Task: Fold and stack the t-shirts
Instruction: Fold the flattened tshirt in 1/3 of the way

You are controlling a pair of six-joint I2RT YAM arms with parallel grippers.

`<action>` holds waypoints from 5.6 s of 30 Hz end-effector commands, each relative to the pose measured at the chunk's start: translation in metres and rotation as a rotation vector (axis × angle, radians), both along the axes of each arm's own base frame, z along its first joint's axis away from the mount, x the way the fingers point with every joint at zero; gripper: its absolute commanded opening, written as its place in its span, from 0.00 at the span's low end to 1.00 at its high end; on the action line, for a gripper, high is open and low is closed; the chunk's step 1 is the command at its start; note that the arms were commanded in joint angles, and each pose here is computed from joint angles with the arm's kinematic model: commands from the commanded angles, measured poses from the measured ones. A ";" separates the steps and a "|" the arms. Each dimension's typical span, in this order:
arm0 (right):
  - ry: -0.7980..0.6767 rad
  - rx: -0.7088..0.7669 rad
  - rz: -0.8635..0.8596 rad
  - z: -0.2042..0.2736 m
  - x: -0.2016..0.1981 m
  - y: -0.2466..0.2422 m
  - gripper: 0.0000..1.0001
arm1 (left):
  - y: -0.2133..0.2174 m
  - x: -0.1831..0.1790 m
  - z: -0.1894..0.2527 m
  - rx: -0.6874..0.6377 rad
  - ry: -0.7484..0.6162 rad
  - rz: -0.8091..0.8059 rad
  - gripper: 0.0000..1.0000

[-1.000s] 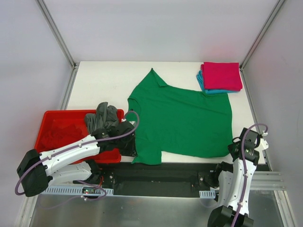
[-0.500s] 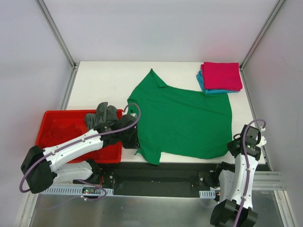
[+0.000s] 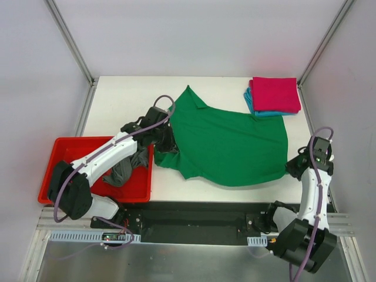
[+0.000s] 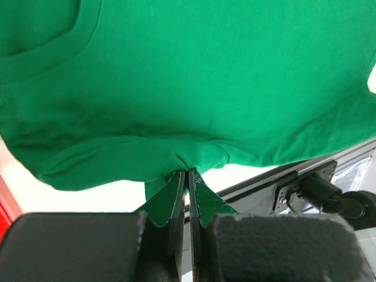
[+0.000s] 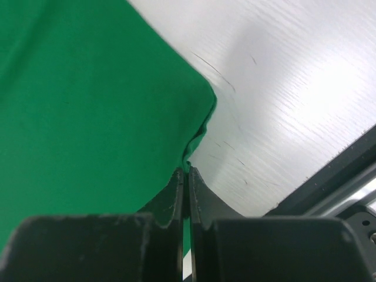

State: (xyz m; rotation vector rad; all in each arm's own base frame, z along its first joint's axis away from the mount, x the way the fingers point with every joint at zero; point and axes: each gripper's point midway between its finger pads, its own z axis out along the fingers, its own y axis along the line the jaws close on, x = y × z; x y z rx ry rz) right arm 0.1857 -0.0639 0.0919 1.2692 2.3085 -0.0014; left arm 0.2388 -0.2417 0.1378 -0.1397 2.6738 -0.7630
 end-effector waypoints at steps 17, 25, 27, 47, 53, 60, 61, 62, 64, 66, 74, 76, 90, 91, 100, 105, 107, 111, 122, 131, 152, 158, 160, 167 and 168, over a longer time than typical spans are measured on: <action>-0.060 0.046 0.127 0.013 0.103 -0.012 0.01 | 0.013 0.117 0.020 0.002 -0.089 0.054 0.00; -0.018 0.039 0.095 -0.004 0.125 -0.022 0.01 | 0.015 0.147 -0.003 0.030 -0.047 0.055 0.00; -0.014 0.044 0.088 -0.008 0.132 -0.025 0.01 | 0.018 0.153 -0.012 0.049 -0.029 0.068 0.00; 0.017 -0.015 0.079 -0.020 0.191 -0.057 0.32 | 0.032 0.198 -0.038 0.095 0.023 0.083 0.38; -0.005 -0.122 0.138 0.025 0.177 -0.061 0.79 | 0.023 0.187 0.005 0.034 -0.035 0.063 0.99; -0.042 -0.035 0.374 0.021 0.139 0.009 0.96 | -0.004 0.130 -0.003 0.027 0.007 -0.028 0.99; -0.049 -0.002 0.412 0.015 0.135 0.023 0.96 | -0.005 0.123 -0.009 0.024 0.018 -0.034 0.99; -0.046 0.033 0.460 0.007 0.130 0.038 0.96 | -0.007 0.118 -0.013 0.011 0.029 -0.035 0.99; -0.037 0.063 0.520 -0.006 0.127 0.058 0.96 | -0.007 0.107 -0.029 -0.009 0.071 -0.036 0.99; -0.024 0.074 0.573 -0.016 0.134 0.069 0.96 | -0.008 0.100 -0.044 -0.016 0.111 -0.039 0.99; 0.004 -0.002 0.532 -0.031 0.204 0.047 0.96 | 0.000 0.097 -0.079 0.047 0.172 -0.025 0.99; 0.007 0.002 0.520 -0.034 0.223 0.038 0.96 | 0.005 0.098 -0.082 0.054 0.177 -0.016 0.99; 0.013 -0.001 0.571 -0.018 0.182 0.047 0.96 | 0.011 0.097 -0.095 0.065 0.212 0.017 0.99; 0.010 0.014 0.583 -0.022 0.175 0.054 0.96 | 0.012 0.096 -0.098 0.068 0.217 0.019 0.99; 0.154 0.162 0.511 -0.069 0.125 0.061 0.96 | 0.019 0.064 -0.117 0.090 0.298 0.029 0.99; 0.149 0.205 0.401 -0.069 0.083 0.044 0.96 | 0.021 0.018 -0.121 0.141 0.325 0.015 0.99; 0.157 0.217 0.355 -0.069 0.063 0.038 0.96 | 0.021 0.001 -0.121 0.158 0.327 0.020 0.99; 0.117 0.258 0.281 -0.068 0.039 0.035 0.96 | 0.018 -0.034 -0.121 0.186 0.334 0.009 0.99; 0.025 0.128 0.231 -0.042 0.015 0.016 0.96 | 0.015 -0.102 -0.112 0.194 0.313 -0.017 0.99; -0.239 0.130 0.512 0.007 0.033 0.073 0.96 | -0.028 -0.079 -0.059 0.072 0.175 -0.089 0.99; -0.169 0.163 0.549 -0.061 0.032 0.105 0.96 | -0.071 -0.056 -0.087 0.072 0.232 -0.084 0.99; -0.149 0.159 0.539 -0.067 0.029 0.103 0.96 | -0.085 -0.034 -0.088 0.080 0.185 -0.080 0.99; -0.155 0.167 0.544 -0.067 0.029 0.105 0.96 | -0.089 -0.025 -0.086 0.078 0.171 -0.077 0.99; -0.149 0.177 0.550 -0.068 0.027 0.106 0.96 | -0.102 0.026 -0.071 0.078 0.058 -0.053 0.99; -0.147 0.178 0.551 -0.068 0.027 0.107 0.96 | -0.103 0.038 -0.068 0.076 0.042 -0.039 0.99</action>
